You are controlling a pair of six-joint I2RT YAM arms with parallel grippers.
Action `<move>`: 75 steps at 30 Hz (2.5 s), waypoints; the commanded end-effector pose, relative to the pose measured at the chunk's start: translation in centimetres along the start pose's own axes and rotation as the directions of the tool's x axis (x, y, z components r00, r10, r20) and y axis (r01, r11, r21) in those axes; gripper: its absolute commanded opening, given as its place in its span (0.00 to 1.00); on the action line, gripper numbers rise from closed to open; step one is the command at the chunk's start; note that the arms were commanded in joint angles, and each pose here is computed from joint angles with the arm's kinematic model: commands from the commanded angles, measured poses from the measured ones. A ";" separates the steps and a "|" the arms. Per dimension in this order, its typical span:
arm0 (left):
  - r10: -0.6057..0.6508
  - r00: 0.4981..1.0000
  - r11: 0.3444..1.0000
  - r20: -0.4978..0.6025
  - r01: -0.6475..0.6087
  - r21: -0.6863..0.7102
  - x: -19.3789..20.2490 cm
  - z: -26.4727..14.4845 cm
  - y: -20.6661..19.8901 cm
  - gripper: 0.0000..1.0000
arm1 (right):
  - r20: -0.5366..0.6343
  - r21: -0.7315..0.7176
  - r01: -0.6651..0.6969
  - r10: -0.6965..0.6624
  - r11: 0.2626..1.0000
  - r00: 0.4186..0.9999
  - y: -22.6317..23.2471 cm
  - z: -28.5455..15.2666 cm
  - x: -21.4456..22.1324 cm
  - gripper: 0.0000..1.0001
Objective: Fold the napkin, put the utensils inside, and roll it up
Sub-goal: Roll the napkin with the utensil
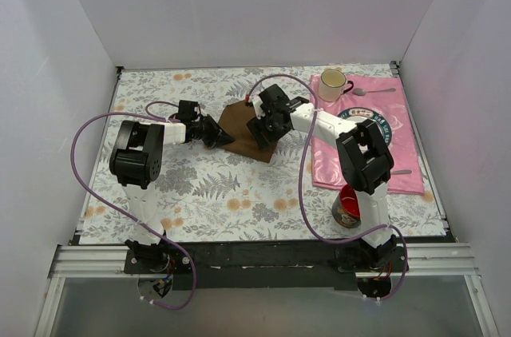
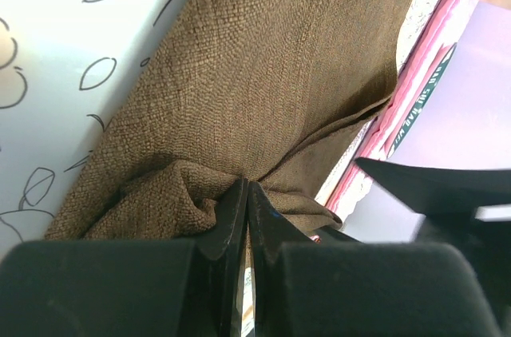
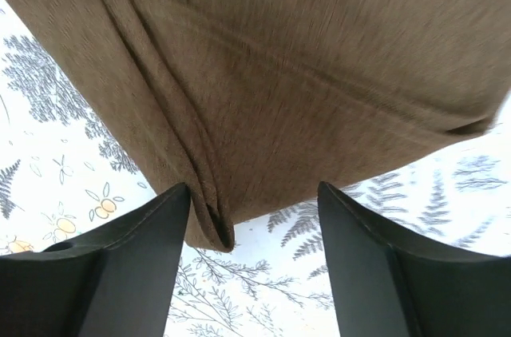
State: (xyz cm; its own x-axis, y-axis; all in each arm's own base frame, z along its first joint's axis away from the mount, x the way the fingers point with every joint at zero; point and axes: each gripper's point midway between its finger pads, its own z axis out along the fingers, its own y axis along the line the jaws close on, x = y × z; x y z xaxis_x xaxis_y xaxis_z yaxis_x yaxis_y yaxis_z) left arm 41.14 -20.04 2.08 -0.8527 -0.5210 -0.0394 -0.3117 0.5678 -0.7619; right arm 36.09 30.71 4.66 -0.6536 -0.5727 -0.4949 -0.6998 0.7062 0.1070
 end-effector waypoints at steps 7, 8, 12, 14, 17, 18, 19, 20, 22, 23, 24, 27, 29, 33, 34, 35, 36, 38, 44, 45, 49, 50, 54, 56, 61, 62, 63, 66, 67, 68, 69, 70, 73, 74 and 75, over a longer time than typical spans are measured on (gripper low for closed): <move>-0.060 0.998 0.964 0.028 0.065 -0.259 0.4 0.7 8.2 0.00 | 0.096 0.075 0.260 -0.266 0.963 0.959 5.3 -3.8 -6.1 0.74; -0.059 0.998 0.964 0.029 0.064 -0.258 0.4 0.7 8.2 0.00 | 0.105 0.040 0.273 -0.276 0.961 0.955 6.4 -3.6 -6.1 0.68; -0.057 0.998 0.964 0.029 0.062 -0.257 0.4 0.7 8.2 0.00 | 0.109 -0.006 0.279 -0.277 0.960 0.955 7.2 -1.9 -6.1 0.53; -0.057 0.998 0.964 0.029 0.062 -0.257 0.4 0.7 8.1 0.00 | 0.093 -0.019 0.290 -0.287 0.957 0.953 7.3 -0.8 -5.6 0.53; -0.055 0.998 0.964 0.030 0.061 -0.258 0.3 0.7 8.1 0.00 | 0.082 -0.037 0.306 -0.302 0.951 0.950 7.4 0.3 -5.2 0.52; -0.056 0.998 0.964 0.030 0.062 -0.257 0.3 0.6 8.1 0.00 | 0.075 -0.041 0.309 -0.305 0.950 0.949 7.3 0.6 -4.9 0.52; -0.057 0.998 0.964 0.029 0.063 -0.258 0.3 0.6 8.1 0.00 | 0.075 -0.041 0.316 -0.312 0.948 0.947 7.3 0.9 -4.8 0.51; -0.054 0.998 0.965 0.029 0.060 -0.256 0.3 0.7 8.0 0.00 | 0.076 -0.041 0.321 -0.318 0.946 0.945 7.3 1.1 -4.7 0.50; -0.056 0.998 0.965 0.029 0.061 -0.255 0.2 0.7 8.0 0.00 | 0.067 -0.034 0.332 -0.329 0.943 0.942 7.0 1.5 -4.3 0.50; -0.056 0.998 0.965 0.029 0.061 -0.255 0.2 0.7 8.0 0.00 | 0.075 -0.027 0.335 -0.333 0.942 0.940 6.9 1.6 -4.5 0.50; -0.056 0.998 0.965 0.028 0.061 -0.254 0.2 0.7 8.0 0.00 | 0.077 -0.028 0.341 -0.338 0.940 0.938 6.9 1.7 -4.5 0.51; -0.056 0.998 0.966 0.025 0.060 -0.253 0.3 0.7 8.0 0.00 | 0.063 -0.024 0.358 -0.356 0.933 0.932 6.6 2.5 -3.8 0.54; -0.052 0.998 0.965 0.025 0.056 -0.256 0.3 0.6 8.0 0.00 | 0.037 -0.037 0.366 -0.365 0.930 0.930 6.4 3.2 -2.8 0.56; -0.050 0.998 0.966 0.025 0.055 -0.252 0.2 0.6 7.8 0.00 | 0.022 -0.057 0.367 -0.366 0.929 0.930 6.5 4.0 -1.2 0.58; -0.051 0.998 0.966 0.024 0.055 -0.252 0.1 0.6 7.8 0.00 | 0.022 -0.063 0.366 -0.366 0.928 0.931 6.6 4.3 -1.0 0.58; -0.050 0.998 0.967 0.024 0.054 -0.249 0.1 0.6 7.6 0.00 | 0.012 -0.068 0.362 -0.362 0.930 0.932 6.6 4.4 -0.5 0.58; -0.048 0.999 0.967 0.021 0.052 -0.249 0.1 0.6 7.6 0.00 | 0.004 -0.073 0.359 -0.360 0.930 0.933 6.6 4.6 -0.1 0.59; -0.046 0.999 0.967 0.020 0.050 -0.251 0.0 0.6 7.7 0.00 | -0.014 -0.066 0.354 -0.356 0.933 0.934 6.4 5.0 0.8 0.60; -0.032 0.999 0.971 0.012 0.034 -0.238 -0.5 0.3 6.9 0.00 | -0.081 -0.022 0.325 -0.325 0.946 0.942 5.2 6.6 2.9 0.51; -0.031 0.999 0.971 0.011 0.033 -0.239 -0.5 0.2 6.8 0.00 | -0.101 -0.025 0.316 -0.317 0.949 0.943 5.1 6.9 3.8 0.49; -0.015 1.000 0.972 0.021 0.020 -0.232 -1.0 -0.2 6.2 0.00 | -0.161 0.043 0.309 -0.299 0.950 0.941 4.7 7.9 6.1 0.29; -0.017 1.000 0.974 0.020 0.021 -0.225 -1.0 -0.3 6.0 0.00 | -0.171 0.054 0.299 -0.286 0.953 0.943 4.9 8.1 6.6 0.29; -0.010 0.999 0.983 0.039 0.017 -0.183 -1.7 -1.0 4.0 0.00 | -0.212 0.056 0.273 -0.256 0.960 0.943 5.8 8.8 8.4 0.22; 0.012 0.997 0.985 0.077 0.002 -0.172 -2.7 -1.8 2.6 0.00 | -0.211 0.019 0.231 -0.222 0.973 0.952 7.1 8.8 8.3 0.17; 0.101 0.967 0.982 0.232 -0.060 -0.179 -6.5 -5.3 -1.8 0.19 | -0.225 -0.143 0.034 -0.066 0.989 0.972 11.4 8.0 8.3 0.06; 0.121 0.957 0.982 0.264 -0.077 -0.170 -7.0 -6.4 -3.1 0.32 | -0.213 -0.175 0.012 -0.050 0.984 0.976 12.3 7.8 7.5 0.04; 0.132 0.948 0.980 0.289 -0.080 -0.184 -7.4 -7.1 -3.4 0.35 | -0.215 -0.200 -0.010 -0.034 0.980 0.976 12.8 7.7 7.4 0.03; 0.158 0.928 0.973 0.337 -0.088 -0.213 -7.9 -9.3 -4.6 0.50 | -0.216 -0.269 -0.080 0.021 0.960 0.976 14.6 7.1 6.4 0.01; 0.161 0.922 0.971 0.352 -0.084 -0.225 -7.9 -9.9 -4.6 0.53 | -0.228 -0.298 -0.121 0.052 0.947 0.972 15.3 6.9 6.3 0.01; 0.149 0.920 0.968 0.363 -0.060 -0.244 -7.6 -10.3 -4.0 0.57 | -0.214 -0.324 -0.135 0.066 0.937 0.975 15.7 6.9 5.8 0.01; 0.141 0.917 0.964 0.373 -0.042 -0.263 -7.1 -11.3 -3.8 0.61 | -0.220 -0.347 -0.161 0.087 0.924 0.972 16.1 7.0 5.8 0.01; 0.143 0.904 0.954 0.402 -0.018 -0.299 -7.3 -12.0 -3.1 0.63 | -0.230 -0.393 -0.196 0.110 0.899 0.967 16.5 6.8 5.6 0.01; 0.137 0.910 0.927 0.391 0.022 -0.375 -5.4 -13.6 -0.8 0.63 | -0.241 -0.435 -0.273 0.181 0.858 0.954 16.4 7.0 4.9 0.01; 0.136 0.918 0.918 0.373 0.024 -0.395 -4.5 -13.8 0.0 0.63 | -0.244 -0.440 -0.292 0.199 0.850 0.949 16.4 7.0 4.8 0.01; 0.130 0.921 0.912 0.366 0.033 -0.408 -3.4 -14.9 0.3 0.63 | -0.233 -0.451 -0.294 0.207 0.842 0.950 16.4 7.0 4.4 0.01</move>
State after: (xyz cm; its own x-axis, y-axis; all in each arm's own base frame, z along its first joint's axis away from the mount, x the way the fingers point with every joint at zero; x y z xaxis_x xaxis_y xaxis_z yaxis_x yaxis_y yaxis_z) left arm 42.70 -11.09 12.64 -0.6617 -0.6428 -0.3860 -0.3826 0.7322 -0.5635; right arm 28.68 45.08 3.45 -0.7026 -0.4684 -0.5357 -0.7091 0.5234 0.4724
